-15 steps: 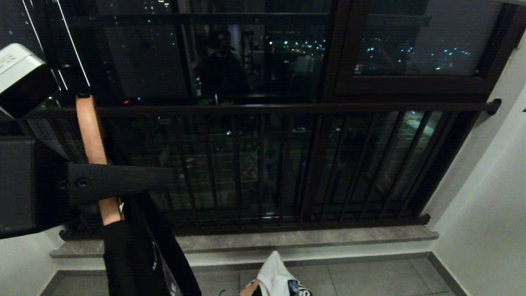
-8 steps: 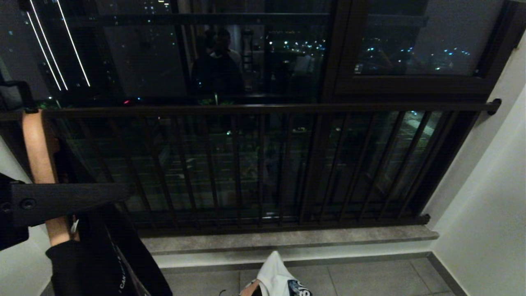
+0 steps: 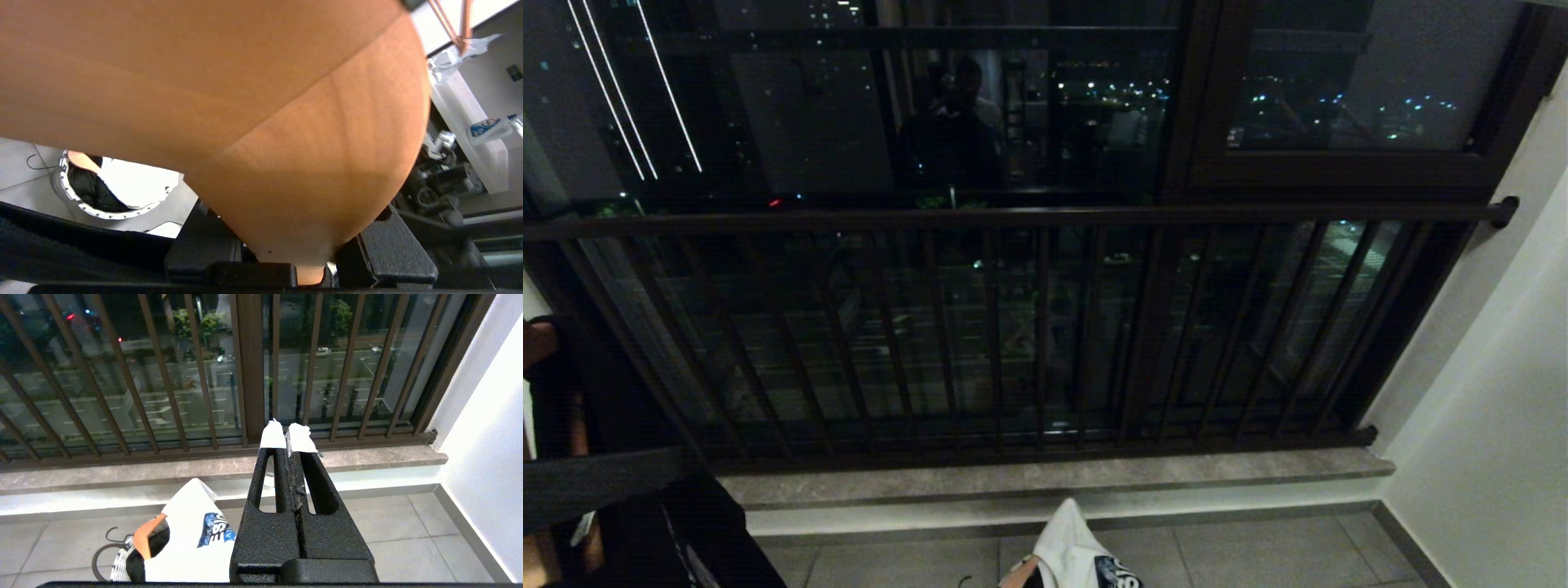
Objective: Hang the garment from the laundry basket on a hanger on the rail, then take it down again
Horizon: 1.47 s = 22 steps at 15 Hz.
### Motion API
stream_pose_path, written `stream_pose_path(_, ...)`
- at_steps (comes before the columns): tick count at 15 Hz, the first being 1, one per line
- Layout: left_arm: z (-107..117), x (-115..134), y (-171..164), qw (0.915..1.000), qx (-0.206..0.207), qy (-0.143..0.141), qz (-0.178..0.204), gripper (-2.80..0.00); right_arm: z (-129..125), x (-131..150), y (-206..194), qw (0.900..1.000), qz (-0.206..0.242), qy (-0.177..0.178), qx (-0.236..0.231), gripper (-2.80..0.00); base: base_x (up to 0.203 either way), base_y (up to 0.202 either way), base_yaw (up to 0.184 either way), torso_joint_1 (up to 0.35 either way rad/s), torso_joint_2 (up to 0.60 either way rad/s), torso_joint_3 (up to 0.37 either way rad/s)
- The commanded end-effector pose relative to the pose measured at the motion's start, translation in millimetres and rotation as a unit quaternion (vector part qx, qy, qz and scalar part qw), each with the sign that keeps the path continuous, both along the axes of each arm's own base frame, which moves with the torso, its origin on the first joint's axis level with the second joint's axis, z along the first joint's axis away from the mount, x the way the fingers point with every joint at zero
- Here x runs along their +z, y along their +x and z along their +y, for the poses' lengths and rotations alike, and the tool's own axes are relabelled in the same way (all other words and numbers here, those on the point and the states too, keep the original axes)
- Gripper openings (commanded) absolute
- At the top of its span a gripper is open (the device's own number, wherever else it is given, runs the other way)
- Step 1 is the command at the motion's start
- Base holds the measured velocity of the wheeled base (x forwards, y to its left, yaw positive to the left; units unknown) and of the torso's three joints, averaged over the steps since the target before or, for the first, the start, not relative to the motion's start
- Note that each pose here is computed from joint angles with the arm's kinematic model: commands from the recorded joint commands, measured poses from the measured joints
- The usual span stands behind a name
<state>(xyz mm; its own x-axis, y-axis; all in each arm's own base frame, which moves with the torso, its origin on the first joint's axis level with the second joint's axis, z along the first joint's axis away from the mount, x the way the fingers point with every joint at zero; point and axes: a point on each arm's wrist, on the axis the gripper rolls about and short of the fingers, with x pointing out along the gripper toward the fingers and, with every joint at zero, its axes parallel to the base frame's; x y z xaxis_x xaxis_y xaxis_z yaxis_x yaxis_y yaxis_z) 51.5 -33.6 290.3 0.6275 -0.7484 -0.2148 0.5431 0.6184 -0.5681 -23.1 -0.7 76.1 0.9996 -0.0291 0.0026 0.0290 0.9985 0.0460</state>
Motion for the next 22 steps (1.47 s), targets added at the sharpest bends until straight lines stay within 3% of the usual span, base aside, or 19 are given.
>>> stream_pose_path(1,6.7,1.7,-15.1,0.9999,-0.001,-0.009,-0.014,-2.80,0.0,-0.1,0.1,1.000,0.001,0.000,0.000,-2.80,0.000,0.000,0.000,0.000,0.00,0.000)
stream_pose_path(5,10.2,-3.3,-23.7,1.0000,-0.006,-0.001,0.003,-2.80,0.0,-0.1,0.1,1.000,0.001,0.000,0.000,-2.80,0.000,0.000,0.000,0.000,0.00,0.000)
stream_pose_path(10,17.0,1.7,-42.4,0.9983,-0.057,0.000,0.008,-2.80,0.0,-0.1,0.1,1.000,0.001,0.000,0.000,-2.80,0.000,0.000,0.000,0.000,0.00,0.000)
stream_pose_path(14,13.7,-0.1,-36.3,0.9986,-0.051,0.001,0.014,-2.80,0.0,0.0,0.1,1.000,0.001,0.000,0.000,-2.80,0.000,0.000,0.000,0.000,0.00,0.000)
stream_pose_path(17,8.5,3.6,-26.8,0.9991,-0.041,-0.013,-0.005,-2.80,0.0,0.0,0.1,1.000,0.001,0.000,0.000,-2.80,0.000,0.000,0.000,-0.118,0.27,0.158)
stream_pose_path(19,5.0,6.5,-18.2,0.9998,-0.011,-0.011,-0.014,-2.80,0.0,0.0,0.1,1.000,0.001,0.000,0.000,-2.80,0.000,0.000,0.000,-0.124,0.31,0.173)
stream_pose_path(22,5.0,9.2,-18.0,0.9996,-0.008,-0.015,-0.022,-2.80,0.0,0.0,0.1,1.000,0.001,0.000,0.000,-2.80,0.000,0.000,0.000,-0.131,0.31,0.178)
